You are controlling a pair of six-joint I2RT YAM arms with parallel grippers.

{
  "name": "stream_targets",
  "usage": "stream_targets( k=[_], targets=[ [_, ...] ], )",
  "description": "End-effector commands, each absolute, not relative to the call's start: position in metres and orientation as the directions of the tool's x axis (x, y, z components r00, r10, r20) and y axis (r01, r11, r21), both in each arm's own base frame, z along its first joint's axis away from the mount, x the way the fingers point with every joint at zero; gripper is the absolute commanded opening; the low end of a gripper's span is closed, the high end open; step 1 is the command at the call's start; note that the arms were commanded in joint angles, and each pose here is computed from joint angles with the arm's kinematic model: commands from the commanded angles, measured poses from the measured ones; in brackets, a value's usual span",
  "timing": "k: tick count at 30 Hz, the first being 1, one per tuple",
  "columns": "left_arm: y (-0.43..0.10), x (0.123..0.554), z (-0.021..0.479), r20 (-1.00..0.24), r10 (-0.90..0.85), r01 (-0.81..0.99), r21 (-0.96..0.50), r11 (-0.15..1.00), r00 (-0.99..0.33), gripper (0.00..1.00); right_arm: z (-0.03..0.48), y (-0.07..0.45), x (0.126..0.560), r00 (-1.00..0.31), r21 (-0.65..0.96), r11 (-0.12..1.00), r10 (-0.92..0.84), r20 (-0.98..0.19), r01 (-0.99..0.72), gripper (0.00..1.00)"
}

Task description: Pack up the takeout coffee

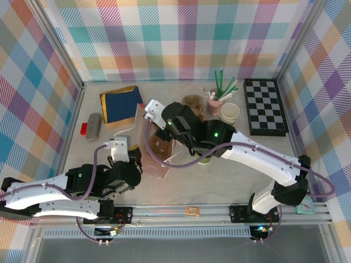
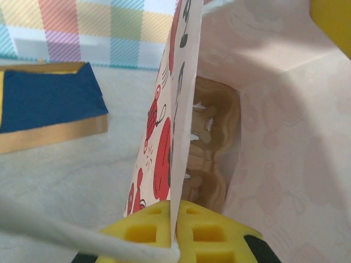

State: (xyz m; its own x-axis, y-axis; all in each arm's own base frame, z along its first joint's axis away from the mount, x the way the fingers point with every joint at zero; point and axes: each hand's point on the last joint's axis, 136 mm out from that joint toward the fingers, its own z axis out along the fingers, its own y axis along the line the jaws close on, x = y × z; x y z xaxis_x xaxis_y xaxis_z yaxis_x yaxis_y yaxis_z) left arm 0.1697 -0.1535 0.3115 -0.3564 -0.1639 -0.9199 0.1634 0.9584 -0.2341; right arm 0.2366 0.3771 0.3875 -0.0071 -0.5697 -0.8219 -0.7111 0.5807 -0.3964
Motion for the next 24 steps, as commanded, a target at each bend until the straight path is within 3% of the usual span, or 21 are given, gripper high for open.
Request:
stream_targets(
  k=[1,15,19,24],
  targets=[
    [-0.138,0.174,0.331,-0.935,-0.232,0.109,-0.269,0.957,-0.267,0.00,0.409,0.381,0.242,0.051,-0.405,0.586,-0.525,-0.849,-0.702,0.11],
    [-0.132,0.171,0.326,-0.916,-0.285,0.118,-0.328,0.937,-0.282,0.00,0.401,0.386,0.256,0.036,-0.392,0.581,-0.528,-0.848,-0.714,0.12],
    [-0.127,0.168,0.325,-0.894,-0.319,0.134,-0.374,0.918,-0.315,0.00,0.380,0.383,0.273,-0.082,-0.307,0.581,-0.547,-0.833,-0.753,0.15],
    [-0.110,0.167,0.318,-0.844,-0.330,0.083,-0.399,0.913,-0.423,0.00,0.340,0.386,0.288,-0.253,-0.223,0.572,-0.635,-0.730,-0.789,0.19]
  ],
)
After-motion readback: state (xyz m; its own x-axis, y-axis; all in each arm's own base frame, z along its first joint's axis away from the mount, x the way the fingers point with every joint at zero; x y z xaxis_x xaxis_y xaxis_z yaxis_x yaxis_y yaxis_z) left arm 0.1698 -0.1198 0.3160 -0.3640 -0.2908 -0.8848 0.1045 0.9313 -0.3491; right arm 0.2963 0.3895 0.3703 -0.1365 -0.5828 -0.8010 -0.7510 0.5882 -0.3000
